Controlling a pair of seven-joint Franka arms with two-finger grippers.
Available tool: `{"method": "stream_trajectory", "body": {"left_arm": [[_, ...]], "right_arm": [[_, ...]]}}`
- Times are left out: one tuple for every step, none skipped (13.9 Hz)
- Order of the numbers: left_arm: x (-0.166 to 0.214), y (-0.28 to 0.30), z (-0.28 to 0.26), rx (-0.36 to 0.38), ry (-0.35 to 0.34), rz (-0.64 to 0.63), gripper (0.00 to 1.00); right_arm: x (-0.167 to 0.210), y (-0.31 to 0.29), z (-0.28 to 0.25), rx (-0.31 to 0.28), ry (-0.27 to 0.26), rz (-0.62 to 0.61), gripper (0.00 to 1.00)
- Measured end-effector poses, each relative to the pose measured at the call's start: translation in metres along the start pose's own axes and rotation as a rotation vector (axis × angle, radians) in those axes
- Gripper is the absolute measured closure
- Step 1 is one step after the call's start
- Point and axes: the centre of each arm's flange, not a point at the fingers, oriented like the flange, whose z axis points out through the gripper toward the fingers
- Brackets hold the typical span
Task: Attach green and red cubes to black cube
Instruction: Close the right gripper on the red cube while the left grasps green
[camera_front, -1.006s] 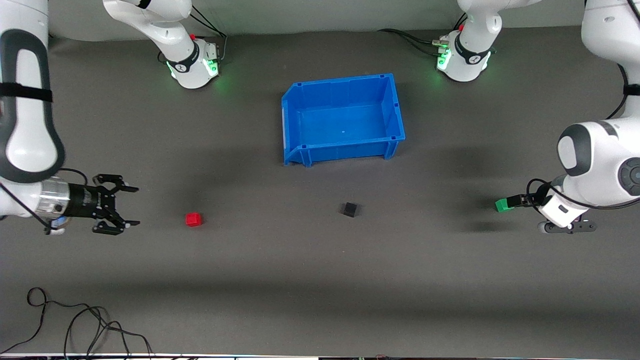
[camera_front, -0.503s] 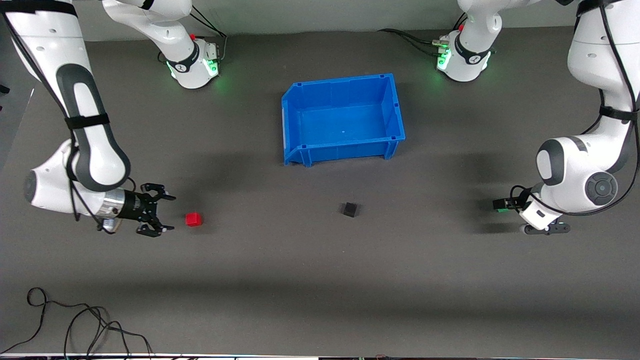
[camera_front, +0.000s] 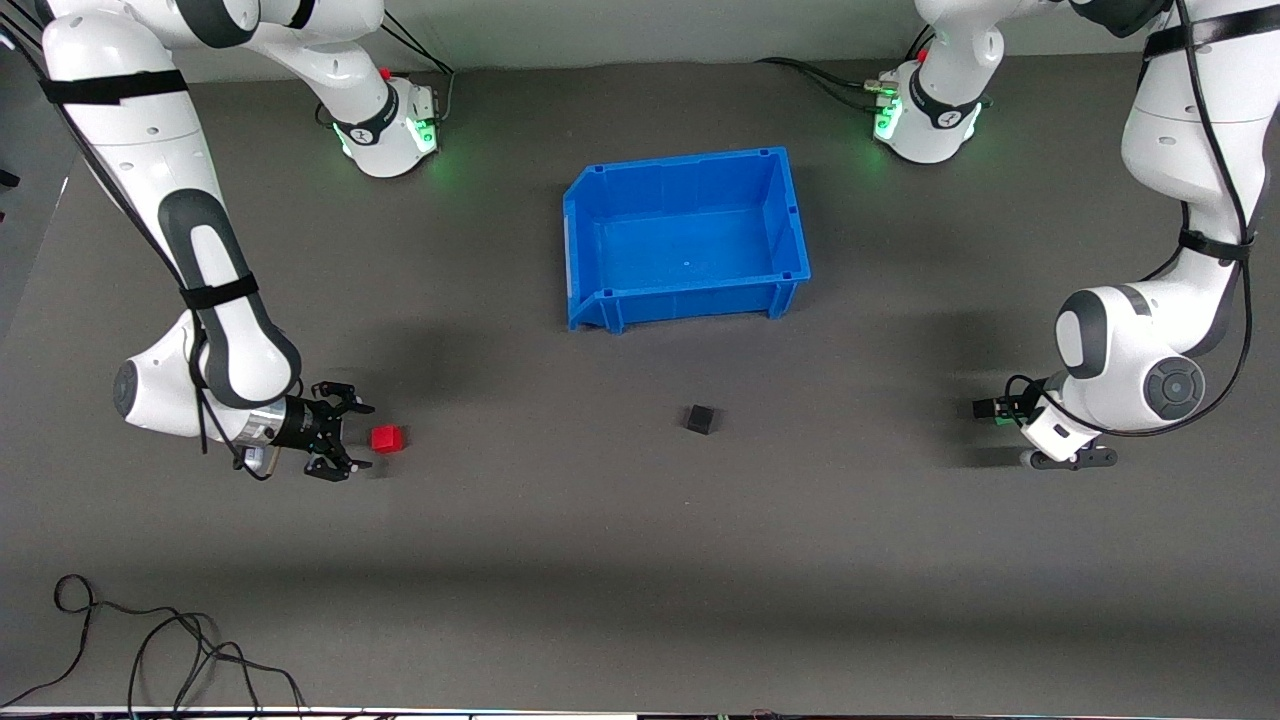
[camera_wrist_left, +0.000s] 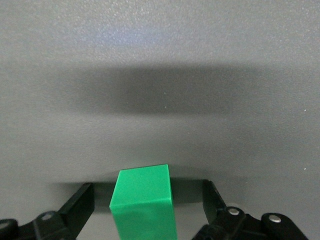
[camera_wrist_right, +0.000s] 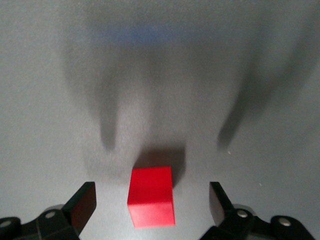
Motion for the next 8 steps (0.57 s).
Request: {"method": "stream_trajectory", "body": {"left_arm": [[0.002, 0.000, -0.002, 0.000, 0.006, -0.004, 0.12], [0.004, 0.000, -0.005, 0.000, 0.013, -0.013, 0.26], [0.005, 0.001, -0.009, 0.000, 0.019, -0.026, 0.39], [0.006, 0.003, -0.011, -0.001, 0.024, -0.046, 0.49], [0.008, 0.005, -0.014, -0.002, 0.029, -0.069, 0.61], [0.008, 0.008, -0.014, -0.004, 0.031, -0.096, 0.60], [0.009, 0.013, -0.015, -0.005, 0.031, -0.125, 0.60], [0.009, 0.018, -0.015, -0.006, 0.031, -0.159, 0.60]], "right_arm": [[-0.002, -0.001, 0.004, 0.002, 0.001, 0.000, 0.00], [-0.006, -0.001, 0.006, 0.004, -0.003, -0.001, 0.00], [-0.011, -0.002, 0.008, 0.004, -0.007, -0.003, 0.00], [-0.014, -0.002, 0.009, 0.003, -0.009, -0.005, 0.00], [-0.015, -0.002, 0.011, 0.001, -0.010, -0.007, 0.01], [-0.015, -0.002, 0.012, 0.001, -0.010, -0.006, 0.06], [-0.014, -0.002, 0.012, 0.000, -0.009, -0.005, 0.15], [-0.014, -0.001, 0.012, 0.000, -0.009, -0.004, 0.15]]}}
